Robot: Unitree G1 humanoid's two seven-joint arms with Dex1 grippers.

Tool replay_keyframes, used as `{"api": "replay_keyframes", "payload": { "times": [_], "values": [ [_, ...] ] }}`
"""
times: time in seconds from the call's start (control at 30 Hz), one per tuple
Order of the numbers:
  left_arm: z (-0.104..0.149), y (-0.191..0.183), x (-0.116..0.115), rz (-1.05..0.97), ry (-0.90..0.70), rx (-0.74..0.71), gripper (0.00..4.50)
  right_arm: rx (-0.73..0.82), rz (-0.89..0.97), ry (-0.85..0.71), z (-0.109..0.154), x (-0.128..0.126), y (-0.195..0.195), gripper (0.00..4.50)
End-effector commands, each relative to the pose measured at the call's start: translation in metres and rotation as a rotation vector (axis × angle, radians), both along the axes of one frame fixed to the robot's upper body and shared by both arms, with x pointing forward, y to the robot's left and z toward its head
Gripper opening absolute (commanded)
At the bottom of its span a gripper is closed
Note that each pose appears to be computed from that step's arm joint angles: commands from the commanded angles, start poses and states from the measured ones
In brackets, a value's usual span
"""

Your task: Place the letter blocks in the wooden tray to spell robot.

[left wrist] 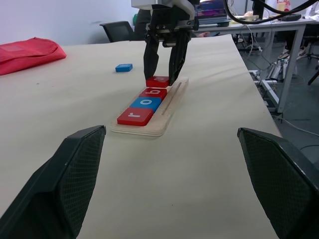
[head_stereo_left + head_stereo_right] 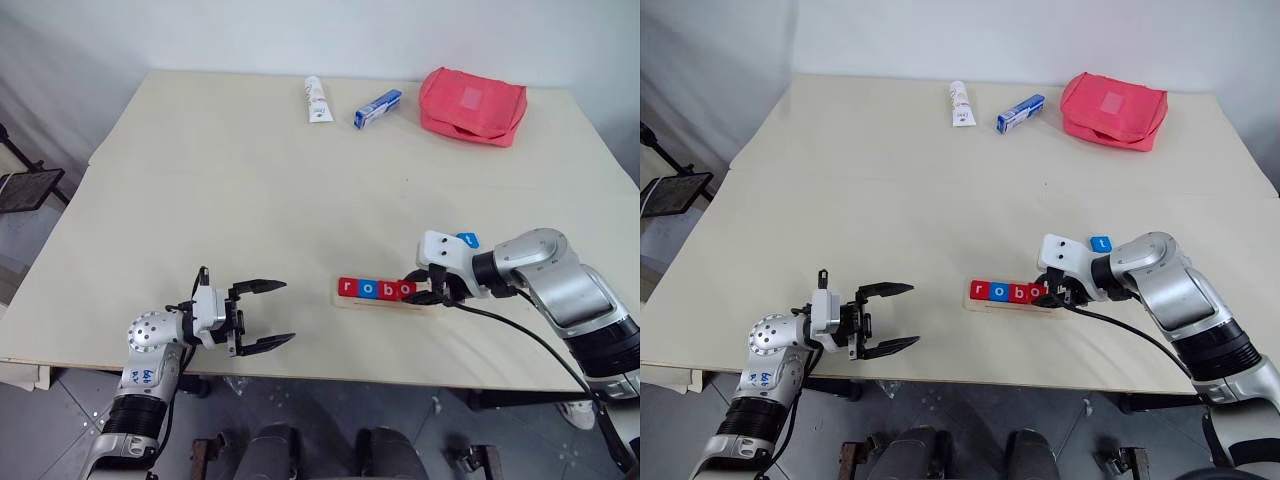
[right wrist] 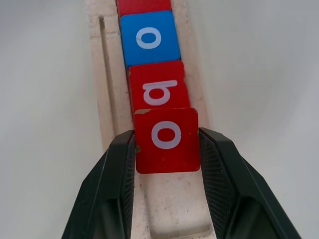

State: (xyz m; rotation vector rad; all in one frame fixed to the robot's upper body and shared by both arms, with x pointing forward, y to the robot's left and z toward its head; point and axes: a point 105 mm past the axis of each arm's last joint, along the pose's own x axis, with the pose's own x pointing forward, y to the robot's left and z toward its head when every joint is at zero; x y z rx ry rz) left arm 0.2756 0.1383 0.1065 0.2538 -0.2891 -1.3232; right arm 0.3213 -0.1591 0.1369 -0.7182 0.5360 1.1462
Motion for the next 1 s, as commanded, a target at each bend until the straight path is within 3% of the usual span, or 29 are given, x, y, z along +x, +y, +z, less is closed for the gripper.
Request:
{"api": "replay_keyframes", "payload": {
  "times": [0.03,0.33,0.37,0.6,0.87,1.0],
  "values": [
    [0.004,0.0,-0.001,0.002,-0.027,-0.003,4.5,-0.012,0.015,-0.039,0.012,0.0,-0.003,1.45],
    [0.005,-0.001,0.002,0.004,-0.034,-0.003,4.5,-0.022,0.023,-0.044,0.011,0.002,-0.003,1.45],
    [0.005,-0.001,0.002,0.004,-0.034,-0.002,4.5,-0.021,0.024,-0.044,0.01,0.003,-0.003,2.18],
    [0.006,-0.001,0.002,0.006,-0.036,-0.005,4.5,-0.009,0.035,-0.053,0.014,0.002,-0.001,4.47],
    [0.006,-0.002,0.005,0.005,-0.036,-0.007,4.5,0.028,-0.024,-0.045,0.02,-0.007,-0.014,4.47],
    [0.007,-0.004,0.007,-0.002,-0.039,-0.008,4.5,0.023,-0.054,-0.035,0.016,-0.011,-0.024,3.24]
  ]
}}
